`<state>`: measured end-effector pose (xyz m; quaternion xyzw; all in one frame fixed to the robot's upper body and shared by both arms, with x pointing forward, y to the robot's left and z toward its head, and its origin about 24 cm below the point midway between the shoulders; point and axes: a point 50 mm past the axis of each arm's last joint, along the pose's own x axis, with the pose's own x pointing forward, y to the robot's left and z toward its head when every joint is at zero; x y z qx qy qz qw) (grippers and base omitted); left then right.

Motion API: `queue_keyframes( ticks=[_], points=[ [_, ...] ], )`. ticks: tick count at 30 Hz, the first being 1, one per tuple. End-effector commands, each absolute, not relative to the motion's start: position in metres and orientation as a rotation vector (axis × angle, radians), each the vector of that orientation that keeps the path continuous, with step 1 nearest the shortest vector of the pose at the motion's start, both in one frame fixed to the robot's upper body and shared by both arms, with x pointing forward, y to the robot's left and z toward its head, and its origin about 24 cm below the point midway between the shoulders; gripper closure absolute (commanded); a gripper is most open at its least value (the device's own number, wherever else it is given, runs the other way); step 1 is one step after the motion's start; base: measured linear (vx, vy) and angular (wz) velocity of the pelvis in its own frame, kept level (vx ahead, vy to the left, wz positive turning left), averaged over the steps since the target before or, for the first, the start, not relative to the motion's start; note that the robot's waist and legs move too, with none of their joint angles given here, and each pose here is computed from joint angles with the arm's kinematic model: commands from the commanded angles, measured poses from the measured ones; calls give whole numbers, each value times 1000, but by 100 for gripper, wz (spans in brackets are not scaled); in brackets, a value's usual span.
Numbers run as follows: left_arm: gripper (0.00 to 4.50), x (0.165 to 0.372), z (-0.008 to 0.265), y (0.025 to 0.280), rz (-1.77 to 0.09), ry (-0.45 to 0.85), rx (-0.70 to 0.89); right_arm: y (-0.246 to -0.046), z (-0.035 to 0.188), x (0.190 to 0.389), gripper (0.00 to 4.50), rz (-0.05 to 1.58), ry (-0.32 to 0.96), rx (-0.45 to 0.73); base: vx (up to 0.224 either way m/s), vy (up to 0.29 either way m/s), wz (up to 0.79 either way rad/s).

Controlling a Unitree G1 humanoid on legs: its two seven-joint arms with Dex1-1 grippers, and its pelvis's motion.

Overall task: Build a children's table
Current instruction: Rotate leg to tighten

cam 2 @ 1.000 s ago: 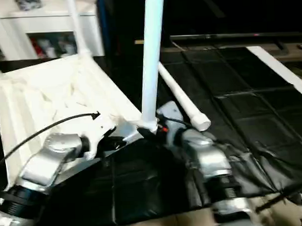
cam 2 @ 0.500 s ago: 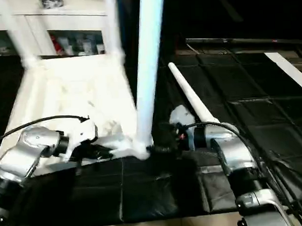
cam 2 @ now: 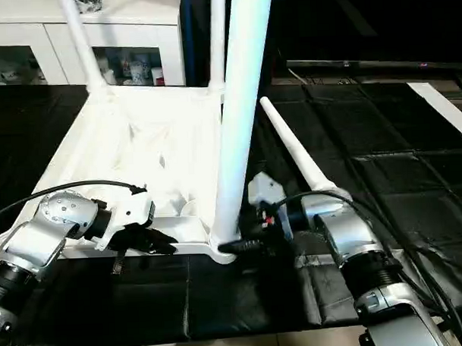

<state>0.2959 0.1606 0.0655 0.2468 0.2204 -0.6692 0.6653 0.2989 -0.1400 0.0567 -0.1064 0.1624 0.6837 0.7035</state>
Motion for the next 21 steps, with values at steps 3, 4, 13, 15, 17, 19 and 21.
queue_keyframes(
  ticks=[3, 4, 13, 15, 17, 19, 21],
  points=[
    [450, 301, 73, 156, -1539, 476, 618, -144, 59, 299, 50, 1545, 373, -258, 0, 0, 0],
    [450, 302, 72, 156, -1539, 476, 619, -144, 59, 299, 80, 1542, 371, -258, 0, 0, 0],
    [450, 304, 71, 157, -1535, 470, 621, -136, 57, 304, 142, 1520, 368, -231, 0, 0, 0],
    [450, 305, 71, 157, -1535, 470, 621, -135, 57, 305, 168, 1517, 369, -224, 0, 0, 0],
    [450, 306, 71, 157, -1533, 469, 621, -133, 56, 306, 168, 1514, 367, -214, 0, 0, 0],
    [450, 306, 71, 157, -1531, 468, 619, -133, 55, 305, 183, 1515, 366, -213, 0, 0, 0],
    [450, 306, 70, 157, -1527, 468, 616, -132, 55, 305, 183, 1518, 367, -208, 0, 0, 0]
  ],
)
